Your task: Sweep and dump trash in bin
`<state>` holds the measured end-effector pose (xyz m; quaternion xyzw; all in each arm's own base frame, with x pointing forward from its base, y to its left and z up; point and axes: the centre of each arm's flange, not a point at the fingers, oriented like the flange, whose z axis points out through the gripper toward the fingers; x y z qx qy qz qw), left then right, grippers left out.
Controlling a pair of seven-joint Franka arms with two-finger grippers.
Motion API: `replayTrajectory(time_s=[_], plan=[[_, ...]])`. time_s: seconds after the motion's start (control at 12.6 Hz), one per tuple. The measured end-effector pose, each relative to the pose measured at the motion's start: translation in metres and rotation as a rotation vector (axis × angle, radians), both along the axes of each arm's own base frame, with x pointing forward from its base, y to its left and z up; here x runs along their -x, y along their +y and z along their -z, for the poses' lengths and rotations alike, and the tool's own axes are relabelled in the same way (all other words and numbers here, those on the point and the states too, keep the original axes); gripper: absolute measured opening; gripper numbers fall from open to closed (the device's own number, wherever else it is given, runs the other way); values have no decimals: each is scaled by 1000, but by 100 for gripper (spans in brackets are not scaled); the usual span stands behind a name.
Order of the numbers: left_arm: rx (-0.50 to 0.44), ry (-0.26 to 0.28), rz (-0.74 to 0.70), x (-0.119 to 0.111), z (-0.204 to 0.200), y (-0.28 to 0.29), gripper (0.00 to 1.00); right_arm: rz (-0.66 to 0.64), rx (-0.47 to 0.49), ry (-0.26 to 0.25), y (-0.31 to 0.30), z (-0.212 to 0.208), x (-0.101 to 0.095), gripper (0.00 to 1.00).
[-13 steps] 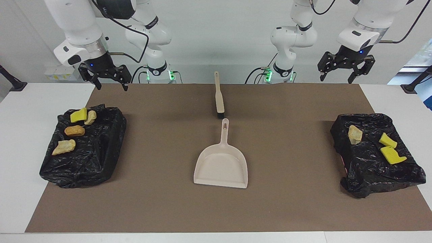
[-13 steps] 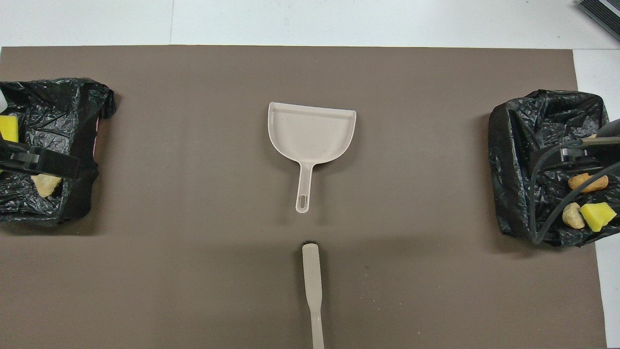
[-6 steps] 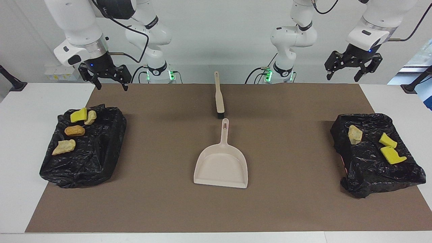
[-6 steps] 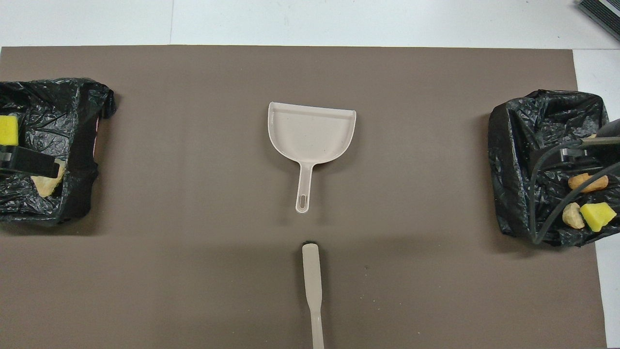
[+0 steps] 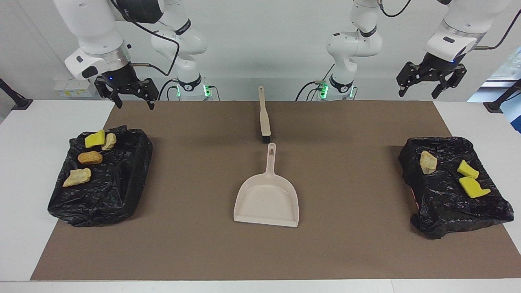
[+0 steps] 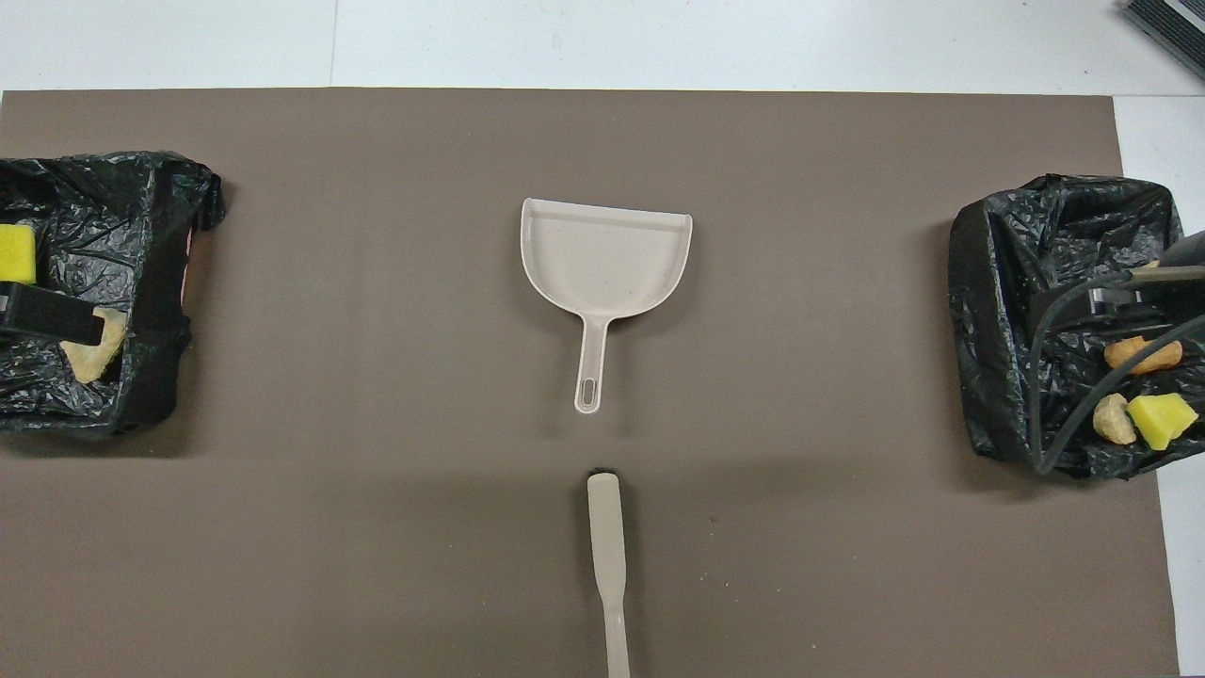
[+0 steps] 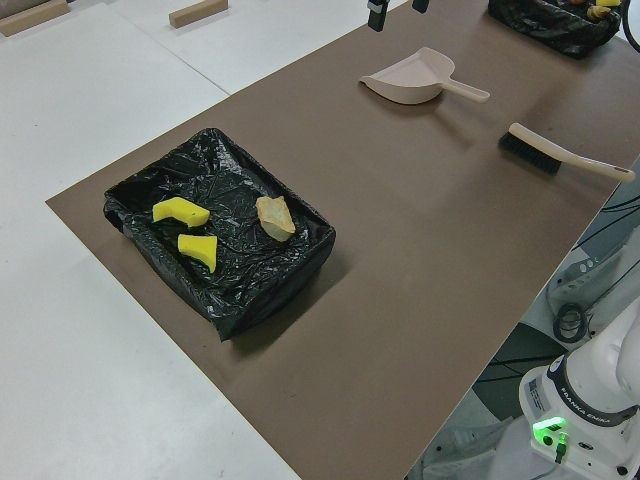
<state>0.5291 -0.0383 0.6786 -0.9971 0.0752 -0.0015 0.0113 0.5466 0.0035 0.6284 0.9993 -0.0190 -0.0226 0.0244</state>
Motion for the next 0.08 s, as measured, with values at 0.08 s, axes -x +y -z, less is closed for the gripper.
replayTrajectory(time_s=[0.08], plan=[[0,0,0,0,0,0,100,0,0,0,0,0,0,100]])
